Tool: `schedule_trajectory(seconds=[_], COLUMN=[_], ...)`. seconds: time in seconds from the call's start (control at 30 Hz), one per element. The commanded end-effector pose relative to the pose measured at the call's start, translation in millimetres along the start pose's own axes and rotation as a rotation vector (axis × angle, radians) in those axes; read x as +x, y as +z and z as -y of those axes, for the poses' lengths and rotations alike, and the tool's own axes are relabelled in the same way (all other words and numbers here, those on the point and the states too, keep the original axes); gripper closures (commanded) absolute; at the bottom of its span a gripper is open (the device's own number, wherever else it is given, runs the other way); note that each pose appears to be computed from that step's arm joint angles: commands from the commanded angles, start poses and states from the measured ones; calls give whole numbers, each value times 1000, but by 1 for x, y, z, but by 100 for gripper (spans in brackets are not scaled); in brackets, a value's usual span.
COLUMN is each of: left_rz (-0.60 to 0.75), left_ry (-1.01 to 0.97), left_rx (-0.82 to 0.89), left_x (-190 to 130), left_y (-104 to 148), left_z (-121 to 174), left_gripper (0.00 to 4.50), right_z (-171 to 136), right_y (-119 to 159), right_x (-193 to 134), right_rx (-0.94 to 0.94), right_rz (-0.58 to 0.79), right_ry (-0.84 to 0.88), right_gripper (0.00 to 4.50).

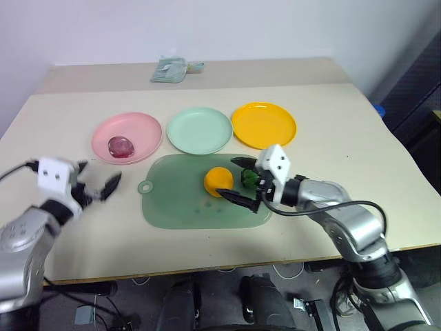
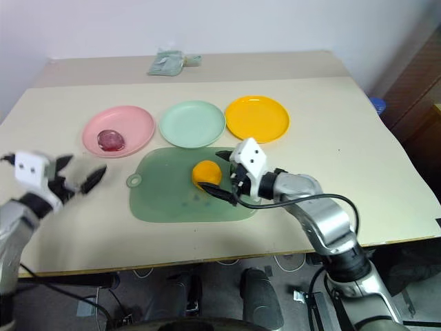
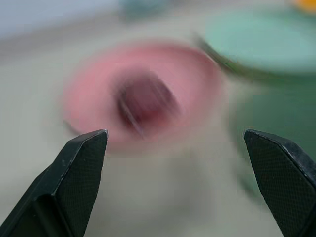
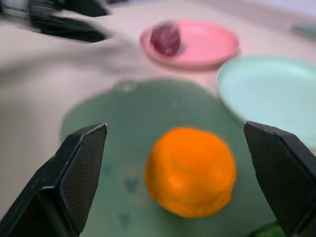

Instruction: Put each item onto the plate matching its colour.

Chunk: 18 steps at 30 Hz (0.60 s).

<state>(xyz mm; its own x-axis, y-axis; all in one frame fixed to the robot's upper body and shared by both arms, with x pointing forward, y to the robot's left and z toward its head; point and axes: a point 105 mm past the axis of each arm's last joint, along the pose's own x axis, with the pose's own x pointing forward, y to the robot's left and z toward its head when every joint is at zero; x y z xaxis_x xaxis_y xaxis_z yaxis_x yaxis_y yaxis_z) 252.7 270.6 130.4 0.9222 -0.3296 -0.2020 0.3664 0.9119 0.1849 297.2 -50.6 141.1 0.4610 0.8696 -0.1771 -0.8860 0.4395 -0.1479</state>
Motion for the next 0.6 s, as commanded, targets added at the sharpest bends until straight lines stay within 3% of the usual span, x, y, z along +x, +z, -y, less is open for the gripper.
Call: schedule_trajectory(seconds=[0.03,0.27,0.53,0.6], left_rz=[45,42,75,78], left_ry=[-172,-335,-385,-389], left_rx=[59,62,69,70], left_x=[-11,-10,-2,-1], left_y=[18,12,12,11], left_z=[34,77,92,93], left_gripper=[2,2,2,0], right_z=[11,28,22,21], right_y=[4,0,-5,-7], right_x=[9,17,20,21], right_rx=[-45,-26,0,1], right_rz=[6,-29,-59,-65], right_ry=[-39,-96,-64,-59], right_gripper=[0,0,0,56])
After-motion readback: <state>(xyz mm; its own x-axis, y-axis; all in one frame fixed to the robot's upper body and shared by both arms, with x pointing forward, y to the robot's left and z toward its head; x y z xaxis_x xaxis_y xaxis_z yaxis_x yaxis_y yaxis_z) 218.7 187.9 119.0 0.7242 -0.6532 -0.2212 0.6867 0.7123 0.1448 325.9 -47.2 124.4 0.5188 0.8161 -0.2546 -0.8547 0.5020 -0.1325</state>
